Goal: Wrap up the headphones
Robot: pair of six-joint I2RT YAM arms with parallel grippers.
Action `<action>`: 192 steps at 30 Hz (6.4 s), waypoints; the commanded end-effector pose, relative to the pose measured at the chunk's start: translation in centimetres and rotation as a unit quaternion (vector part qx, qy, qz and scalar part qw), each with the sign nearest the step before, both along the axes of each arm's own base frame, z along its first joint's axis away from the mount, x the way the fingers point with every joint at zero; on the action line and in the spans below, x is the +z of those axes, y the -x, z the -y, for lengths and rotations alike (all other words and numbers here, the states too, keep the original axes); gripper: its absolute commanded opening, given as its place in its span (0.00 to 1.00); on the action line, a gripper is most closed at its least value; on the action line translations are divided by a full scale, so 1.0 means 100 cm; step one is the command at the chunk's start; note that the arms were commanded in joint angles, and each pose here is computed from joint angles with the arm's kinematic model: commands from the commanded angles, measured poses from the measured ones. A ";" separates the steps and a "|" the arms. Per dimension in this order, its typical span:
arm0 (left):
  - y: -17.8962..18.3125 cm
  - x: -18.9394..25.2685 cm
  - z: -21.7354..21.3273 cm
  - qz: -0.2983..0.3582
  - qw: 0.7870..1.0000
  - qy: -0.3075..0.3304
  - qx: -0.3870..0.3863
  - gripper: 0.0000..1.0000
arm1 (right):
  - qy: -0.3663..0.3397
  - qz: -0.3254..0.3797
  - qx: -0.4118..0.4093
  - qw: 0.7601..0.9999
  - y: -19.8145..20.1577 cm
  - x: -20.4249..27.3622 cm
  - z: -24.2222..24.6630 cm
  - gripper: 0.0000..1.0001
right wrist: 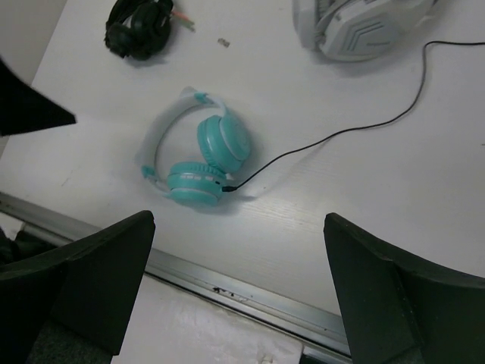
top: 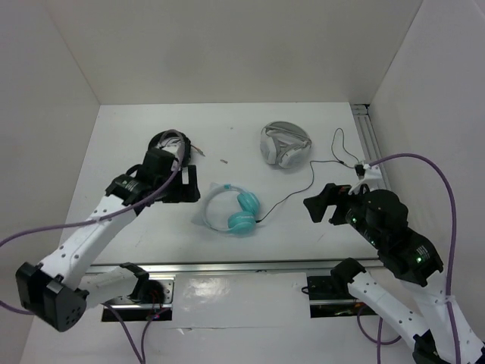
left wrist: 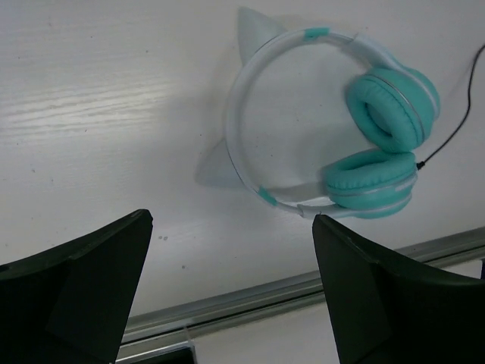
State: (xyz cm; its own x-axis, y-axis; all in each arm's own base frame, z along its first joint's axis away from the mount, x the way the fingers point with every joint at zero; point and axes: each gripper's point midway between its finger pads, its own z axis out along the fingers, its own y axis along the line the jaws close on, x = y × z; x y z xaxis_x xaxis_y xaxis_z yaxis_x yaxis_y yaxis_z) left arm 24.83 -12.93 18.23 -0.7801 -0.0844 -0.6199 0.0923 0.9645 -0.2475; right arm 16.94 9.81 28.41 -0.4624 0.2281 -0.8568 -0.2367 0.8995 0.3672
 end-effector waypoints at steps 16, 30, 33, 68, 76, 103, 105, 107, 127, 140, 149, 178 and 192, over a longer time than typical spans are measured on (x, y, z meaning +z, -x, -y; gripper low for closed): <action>-0.064 -0.150 0.022 -0.088 0.994 -0.018 0.055 1.00 | -0.068 -0.002 0.106 0.992 -0.003 -0.010 -0.053 1.00; -0.053 -0.186 0.021 -0.112 0.990 -0.069 0.048 0.97 | -0.079 -0.003 0.107 0.991 -0.002 -0.009 -0.055 1.00; -0.046 -0.189 0.020 -0.122 0.988 -0.088 0.045 0.89 | -0.080 0.003 0.103 0.991 -0.003 -0.005 -0.053 1.00; 0.005 0.069 0.018 0.034 0.993 -0.100 0.050 0.00 | -0.099 0.202 0.137 0.965 -0.014 0.049 -0.060 1.00; 0.016 0.186 -0.024 0.128 0.983 -0.103 0.076 0.00 | -0.086 0.265 0.213 0.936 -0.021 0.055 -0.089 1.00; 0.050 0.255 -0.029 0.192 0.981 0.007 0.038 0.00 | -0.079 0.232 0.213 0.946 -0.099 -0.053 -0.136 0.93; 0.049 0.251 -0.028 0.188 0.981 0.003 0.038 0.00 | -0.093 0.240 0.162 0.953 -0.103 -0.045 -0.121 0.94; 0.049 0.248 -0.028 0.184 0.982 -0.002 0.037 0.00 | -0.108 0.248 0.124 0.955 -0.103 -0.040 -0.108 0.95; 0.044 0.255 -0.029 0.194 0.980 0.003 0.050 0.00 | -0.075 0.206 0.250 0.943 -0.056 -0.086 -0.126 0.95; 0.045 0.257 -0.024 0.193 0.980 0.012 0.041 0.00 | -0.064 0.189 0.246 0.948 -0.085 -0.106 -0.144 0.51; 0.046 0.251 -0.025 0.188 0.981 0.007 0.041 0.00 | -0.064 0.215 0.225 0.948 -0.103 -0.088 -0.148 0.33; 0.036 0.234 -0.021 0.174 0.984 -0.001 0.046 0.00 | -0.053 0.243 0.230 0.941 -0.110 -0.074 -0.160 0.07; -0.013 0.190 -0.029 0.197 0.969 -0.135 0.069 0.00 | 0.043 0.219 0.083 0.971 -0.068 -0.026 -0.104 0.00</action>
State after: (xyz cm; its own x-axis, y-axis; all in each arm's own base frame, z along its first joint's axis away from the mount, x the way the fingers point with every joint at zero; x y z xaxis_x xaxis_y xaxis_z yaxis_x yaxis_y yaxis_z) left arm 23.62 -9.21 36.04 -0.5641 0.0460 -0.8244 0.0121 0.9988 0.0475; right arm 22.87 23.87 24.31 -0.0892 0.1482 -0.9849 -0.6680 0.7246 0.1696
